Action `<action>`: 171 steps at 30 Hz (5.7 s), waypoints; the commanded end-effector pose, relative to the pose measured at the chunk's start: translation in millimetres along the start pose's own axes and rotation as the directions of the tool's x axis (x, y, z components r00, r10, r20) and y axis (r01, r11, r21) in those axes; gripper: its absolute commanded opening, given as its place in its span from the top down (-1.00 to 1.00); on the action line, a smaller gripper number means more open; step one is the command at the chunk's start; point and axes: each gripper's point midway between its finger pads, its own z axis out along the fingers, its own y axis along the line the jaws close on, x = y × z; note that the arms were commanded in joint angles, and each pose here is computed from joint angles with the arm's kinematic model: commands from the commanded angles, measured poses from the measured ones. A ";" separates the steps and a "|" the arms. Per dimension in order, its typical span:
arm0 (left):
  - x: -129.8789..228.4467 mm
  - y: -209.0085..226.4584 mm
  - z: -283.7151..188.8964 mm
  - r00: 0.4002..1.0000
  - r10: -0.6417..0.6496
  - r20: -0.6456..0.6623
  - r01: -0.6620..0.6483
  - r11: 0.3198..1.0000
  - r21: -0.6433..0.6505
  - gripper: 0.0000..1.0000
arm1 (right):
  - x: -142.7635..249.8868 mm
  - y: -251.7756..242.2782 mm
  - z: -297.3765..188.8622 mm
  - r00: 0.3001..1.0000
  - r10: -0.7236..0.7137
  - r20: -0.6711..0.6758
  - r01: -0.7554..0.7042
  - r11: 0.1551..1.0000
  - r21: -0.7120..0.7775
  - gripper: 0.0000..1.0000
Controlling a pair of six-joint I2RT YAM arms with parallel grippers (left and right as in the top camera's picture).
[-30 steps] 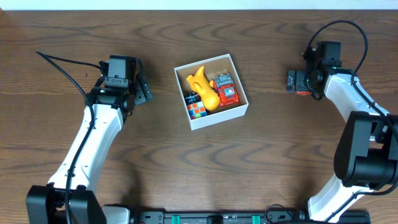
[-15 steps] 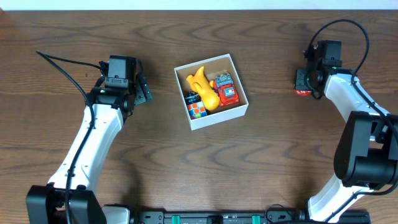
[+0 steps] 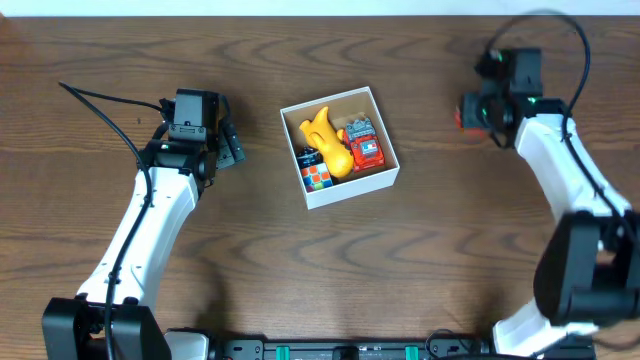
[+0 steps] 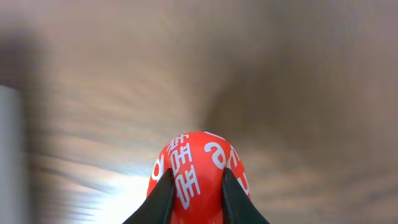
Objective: Pack container
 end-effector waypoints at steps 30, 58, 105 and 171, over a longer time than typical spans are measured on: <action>1.4 4.6 2.1 1.000 0.014 -0.012 -0.014 1.000 -0.022 -0.96 | -16.4 251.5 -38.3 0.873 -0.403 0.276 0.467 0.853 -0.231 -0.72; 3.1 5.0 2.0 1.000 0.015 -0.019 -0.016 1.000 -0.023 -0.96 | -10.3 263.6 -32.0 0.934 -0.272 0.231 0.341 0.871 -0.354 -0.58; 3.1 5.1 2.0 1.000 0.016 -0.019 -0.016 1.000 -0.024 -0.96 | 24.6 302.2 -1.9 0.920 -0.340 0.197 0.390 0.851 -0.353 -0.98; 5.4 6.2 1.9 0.999 0.018 -0.028 -0.019 0.999 -0.028 -0.96 | 26.3 242.9 -27.1 0.902 -0.420 0.098 0.430 0.891 -0.147 0.97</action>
